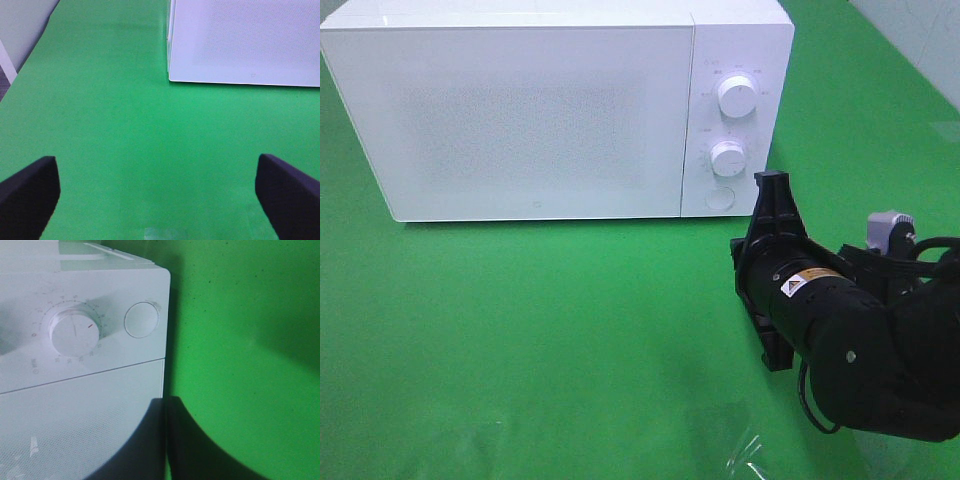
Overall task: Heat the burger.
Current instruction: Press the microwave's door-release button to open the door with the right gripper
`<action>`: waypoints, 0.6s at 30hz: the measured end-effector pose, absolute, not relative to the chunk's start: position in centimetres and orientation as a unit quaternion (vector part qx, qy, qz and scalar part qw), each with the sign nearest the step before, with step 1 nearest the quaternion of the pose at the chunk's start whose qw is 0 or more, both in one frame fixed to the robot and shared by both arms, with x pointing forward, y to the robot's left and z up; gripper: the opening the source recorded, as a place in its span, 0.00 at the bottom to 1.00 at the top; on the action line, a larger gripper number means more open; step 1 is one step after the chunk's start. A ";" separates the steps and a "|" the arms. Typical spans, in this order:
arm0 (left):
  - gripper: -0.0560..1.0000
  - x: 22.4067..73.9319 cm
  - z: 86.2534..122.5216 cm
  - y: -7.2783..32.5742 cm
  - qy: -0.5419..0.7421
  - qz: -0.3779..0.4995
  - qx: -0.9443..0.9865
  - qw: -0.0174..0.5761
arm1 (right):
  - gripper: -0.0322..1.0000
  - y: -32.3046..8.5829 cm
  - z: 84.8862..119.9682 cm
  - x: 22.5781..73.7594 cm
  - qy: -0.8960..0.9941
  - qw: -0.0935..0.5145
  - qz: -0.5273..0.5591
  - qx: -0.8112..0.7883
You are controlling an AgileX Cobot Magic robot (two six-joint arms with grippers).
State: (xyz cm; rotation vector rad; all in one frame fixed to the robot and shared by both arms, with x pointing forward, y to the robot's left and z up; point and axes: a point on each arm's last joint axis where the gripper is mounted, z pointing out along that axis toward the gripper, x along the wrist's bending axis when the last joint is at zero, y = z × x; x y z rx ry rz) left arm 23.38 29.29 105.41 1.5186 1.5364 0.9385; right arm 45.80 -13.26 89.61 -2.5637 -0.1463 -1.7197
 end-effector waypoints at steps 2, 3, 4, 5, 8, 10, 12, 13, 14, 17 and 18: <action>0.98 23.4 105.4 29.3 0.603 0.368 0.596 0.383 | 0.04 -13.3 89.3 46.2 -0.043 0.030 -0.554 -0.831; 0.98 23.4 105.4 29.3 0.603 0.368 0.596 0.383 | 0.04 -13.3 89.3 46.2 -0.043 0.030 -0.554 -0.831; 0.98 23.4 105.4 29.3 0.603 0.368 0.596 0.383 | 0.04 -13.2 89.2 46.4 -0.041 0.031 -0.554 -0.831; 0.98 23.4 105.4 29.3 0.603 0.368 0.596 0.383 | 0.04 -13.1 88.9 46.9 -0.039 0.034 -0.555 -0.830; 0.98 23.4 105.4 29.3 0.603 0.368 0.596 0.383 | 0.04 -12.9 88.8 47.4 -0.039 0.036 -0.556 -0.830; 0.98 23.4 105.4 29.3 0.603 0.368 0.596 0.383 | 0.04 -12.6 88.6 48.2 -0.037 0.037 -0.554 -0.831; 0.98 23.4 105.4 29.3 0.603 0.368 0.596 0.383 | 0.04 -12.6 88.5 48.8 -0.032 0.036 -0.555 -0.830; 0.98 23.4 105.4 29.3 0.603 0.368 0.596 0.383 | 0.04 -12.6 88.5 48.8 -0.032 0.036 -0.555 -0.830; 0.98 23.4 105.4 29.3 0.603 0.368 0.596 0.383 | 0.04 -12.7 88.5 49.4 -0.029 0.035 -0.556 -0.830; 0.98 23.4 105.4 29.3 0.603 0.368 0.596 0.383 | 0.04 -12.7 88.4 50.3 -0.026 0.036 -0.557 -0.829; 0.98 23.4 105.4 29.3 0.603 0.368 0.596 0.383 | 0.04 -12.7 88.4 50.3 -0.026 0.036 -0.557 -0.829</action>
